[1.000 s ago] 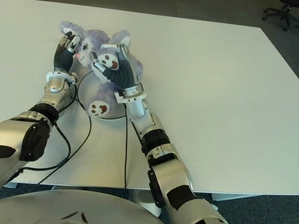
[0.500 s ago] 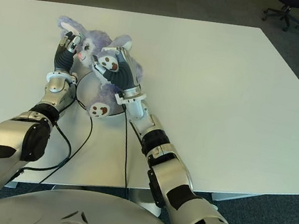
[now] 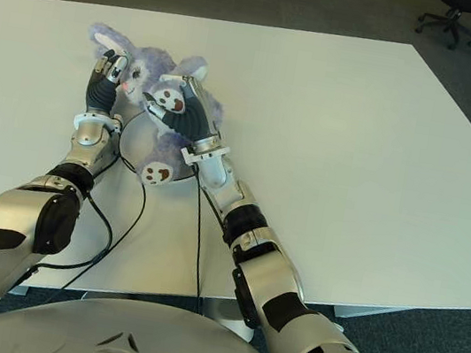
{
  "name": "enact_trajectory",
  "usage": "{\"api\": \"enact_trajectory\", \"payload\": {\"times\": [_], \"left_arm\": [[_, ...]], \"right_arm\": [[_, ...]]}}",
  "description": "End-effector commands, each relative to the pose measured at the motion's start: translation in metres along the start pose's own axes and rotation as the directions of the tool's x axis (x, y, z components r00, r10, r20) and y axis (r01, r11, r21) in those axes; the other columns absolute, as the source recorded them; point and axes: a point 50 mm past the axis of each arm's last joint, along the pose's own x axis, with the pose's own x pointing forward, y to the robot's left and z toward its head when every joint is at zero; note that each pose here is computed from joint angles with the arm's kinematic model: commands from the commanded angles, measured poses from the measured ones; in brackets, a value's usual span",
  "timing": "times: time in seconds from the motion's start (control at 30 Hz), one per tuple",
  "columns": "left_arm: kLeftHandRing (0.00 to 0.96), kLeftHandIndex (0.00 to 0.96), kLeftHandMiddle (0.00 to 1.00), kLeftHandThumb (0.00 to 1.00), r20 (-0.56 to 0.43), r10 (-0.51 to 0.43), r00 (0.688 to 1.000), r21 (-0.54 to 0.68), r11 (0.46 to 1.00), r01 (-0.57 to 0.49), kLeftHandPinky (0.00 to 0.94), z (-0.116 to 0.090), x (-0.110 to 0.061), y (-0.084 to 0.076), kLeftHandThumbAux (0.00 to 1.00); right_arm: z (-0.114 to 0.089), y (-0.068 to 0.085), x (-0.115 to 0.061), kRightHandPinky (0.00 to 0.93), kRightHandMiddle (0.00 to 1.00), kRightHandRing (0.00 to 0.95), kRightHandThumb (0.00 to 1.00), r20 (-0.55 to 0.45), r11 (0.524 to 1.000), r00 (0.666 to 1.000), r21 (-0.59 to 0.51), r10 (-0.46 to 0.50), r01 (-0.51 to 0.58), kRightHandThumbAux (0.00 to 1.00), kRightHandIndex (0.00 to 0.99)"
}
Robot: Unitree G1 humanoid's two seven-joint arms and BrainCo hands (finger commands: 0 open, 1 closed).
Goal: Put the doll into the plate.
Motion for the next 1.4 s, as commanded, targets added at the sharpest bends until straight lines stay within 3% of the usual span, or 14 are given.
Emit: {"api": "enact_trajectory", "payload": {"times": [0.03, 0.23, 0.27, 0.3, 0.4, 0.67, 0.9, 1.23, 1.4], "left_arm": [[0.092, 0.0, 0.094, 0.0, -0.236, -0.019, 0.972, -0.001, 1.0, 0.02, 0.051, -0.0602, -0.0421, 0.0033, 0.36], [0.09, 0.0, 0.083, 0.0, -0.23, -0.027, 0.973, -0.012, 1.0, 0.025, 0.055, -0.0598, -0.0421, 0.0032, 0.348], [0.087, 0.0, 0.077, 0.0, -0.229, -0.027, 0.973, -0.015, 1.0, 0.025, 0.074, -0.0597, -0.0422, 0.003, 0.353], [0.085, 0.0, 0.075, 0.0, -0.227, -0.026, 0.974, -0.02, 1.0, 0.022, 0.078, -0.0595, -0.0422, 0.0028, 0.357], [0.079, 0.0, 0.071, 0.0, -0.222, -0.022, 0.975, -0.044, 0.999, 0.012, 0.073, -0.059, -0.0422, 0.0025, 0.368], [0.09, 0.0, 0.078, 0.0, -0.224, -0.024, 0.974, -0.074, 0.997, 0.008, 0.076, -0.0593, -0.0424, 0.0015, 0.385], [0.091, 0.0, 0.083, 0.0, -0.229, -0.021, 0.973, -0.043, 0.999, 0.011, 0.036, -0.06, -0.0429, 0.0015, 0.379], [0.113, 0.0, 0.099, 0.0, -0.232, -0.021, 0.973, -0.014, 1.0, 0.018, 0.058, -0.0604, -0.0428, 0.0028, 0.362], [0.15, 0.0, 0.129, 0.0, -0.225, -0.022, 0.974, 0.003, 1.0, 0.023, 0.059, -0.06, -0.0428, 0.0033, 0.346]], "right_arm": [[-0.0242, 0.0152, -0.0262, 0.682, 0.669, 0.689, 0.672, -0.208, 0.994, 0.972, 0.023, 0.108, -0.106, 0.724, 0.413], [-0.0289, 0.0162, -0.0295, 0.56, 0.555, 0.57, 0.666, -0.264, 0.985, 0.949, 0.04, 0.175, -0.17, 0.729, 0.403], [-0.0296, 0.0164, -0.03, 0.529, 0.494, 0.516, 0.306, -0.271, 0.982, 0.944, 0.043, 0.187, -0.182, 0.639, 0.248], [-0.0301, 0.0166, -0.0303, 0.479, 0.454, 0.482, 0.193, -0.278, 0.98, 0.94, 0.044, 0.199, -0.194, 0.608, 0.185], [-0.0308, 0.0165, -0.0303, 0.399, 0.392, 0.426, 0.115, -0.288, 0.977, 0.934, 0.037, 0.212, -0.211, 0.572, 0.129], [-0.0303, 0.0149, -0.0302, 0.241, 0.274, 0.285, 0.037, -0.281, 0.976, 0.937, -0.009, 0.207, -0.219, 0.533, 0.112], [-0.0294, 0.0142, -0.0307, 0.254, 0.226, 0.255, 0.028, -0.271, 0.975, 0.941, -0.032, 0.204, -0.22, 0.542, 0.111], [-0.0291, 0.014, -0.0311, 0.198, 0.175, 0.202, 0.018, -0.263, 0.975, 0.945, -0.052, 0.196, -0.217, 0.497, 0.104], [-0.0278, 0.0137, -0.0313, 0.094, 0.106, 0.115, 0.013, -0.246, 0.98, 0.954, -0.051, 0.174, -0.192, 0.452, 0.042]]}}
